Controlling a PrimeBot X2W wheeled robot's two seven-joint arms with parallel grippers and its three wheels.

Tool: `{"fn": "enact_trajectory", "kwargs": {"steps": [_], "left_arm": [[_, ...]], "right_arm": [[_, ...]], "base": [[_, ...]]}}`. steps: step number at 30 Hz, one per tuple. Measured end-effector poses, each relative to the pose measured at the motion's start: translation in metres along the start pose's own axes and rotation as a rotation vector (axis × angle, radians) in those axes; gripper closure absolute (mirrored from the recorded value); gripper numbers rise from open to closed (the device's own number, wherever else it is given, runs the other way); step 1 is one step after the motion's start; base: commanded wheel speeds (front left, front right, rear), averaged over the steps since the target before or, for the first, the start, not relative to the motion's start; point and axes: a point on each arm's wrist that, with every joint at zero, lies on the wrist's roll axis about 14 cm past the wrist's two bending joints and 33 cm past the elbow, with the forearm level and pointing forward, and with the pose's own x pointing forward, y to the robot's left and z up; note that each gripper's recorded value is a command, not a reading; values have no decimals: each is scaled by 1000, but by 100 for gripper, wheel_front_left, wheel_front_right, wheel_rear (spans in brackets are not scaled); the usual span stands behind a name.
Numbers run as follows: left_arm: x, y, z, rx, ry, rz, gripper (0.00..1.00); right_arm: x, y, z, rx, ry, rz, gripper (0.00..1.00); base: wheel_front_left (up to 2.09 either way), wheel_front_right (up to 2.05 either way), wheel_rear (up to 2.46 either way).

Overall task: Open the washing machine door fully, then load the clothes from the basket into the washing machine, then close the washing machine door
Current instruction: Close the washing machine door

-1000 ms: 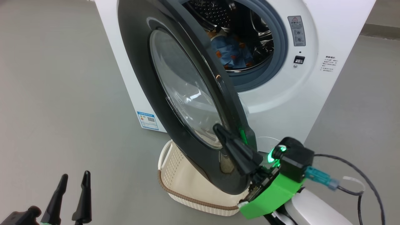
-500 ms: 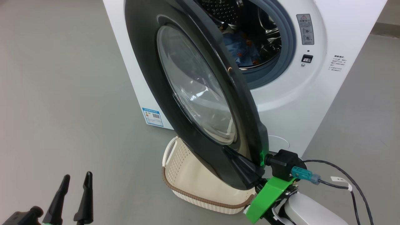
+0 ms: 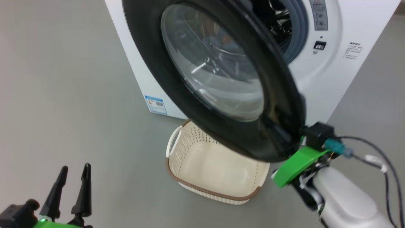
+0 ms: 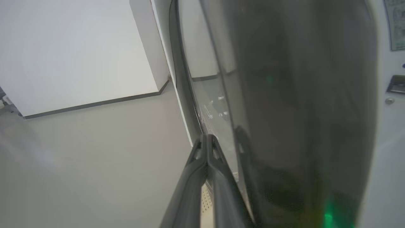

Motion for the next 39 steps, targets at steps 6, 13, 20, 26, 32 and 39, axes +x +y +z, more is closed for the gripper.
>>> {"fn": "enact_trajectory", "kwargs": {"steps": [6,13,20,26,32,39], "left_arm": [[11,3,-3,8,20,8,0],[34,4,1,45,32,-8,0],[41,11,-14,37,79,19,0],[52,13,-17,41,88,28,0],[56,17,-20,51,102,38,0],[57,18,-20,46,101,43,0]], "right_arm": [[14,-40,10,9,-40,-87,100],[39,-87,15,-9,-62,-164,100],[56,-128,22,-29,-91,-231,100],[67,-160,33,-49,-130,-284,100],[75,-175,38,-60,-154,-311,100],[78,-178,39,-62,-158,-333,100]], "base": [[0,0,0],[0,0,0],[0,0,0],[0,0,0],[0,0,0],[0,0,0]]}}
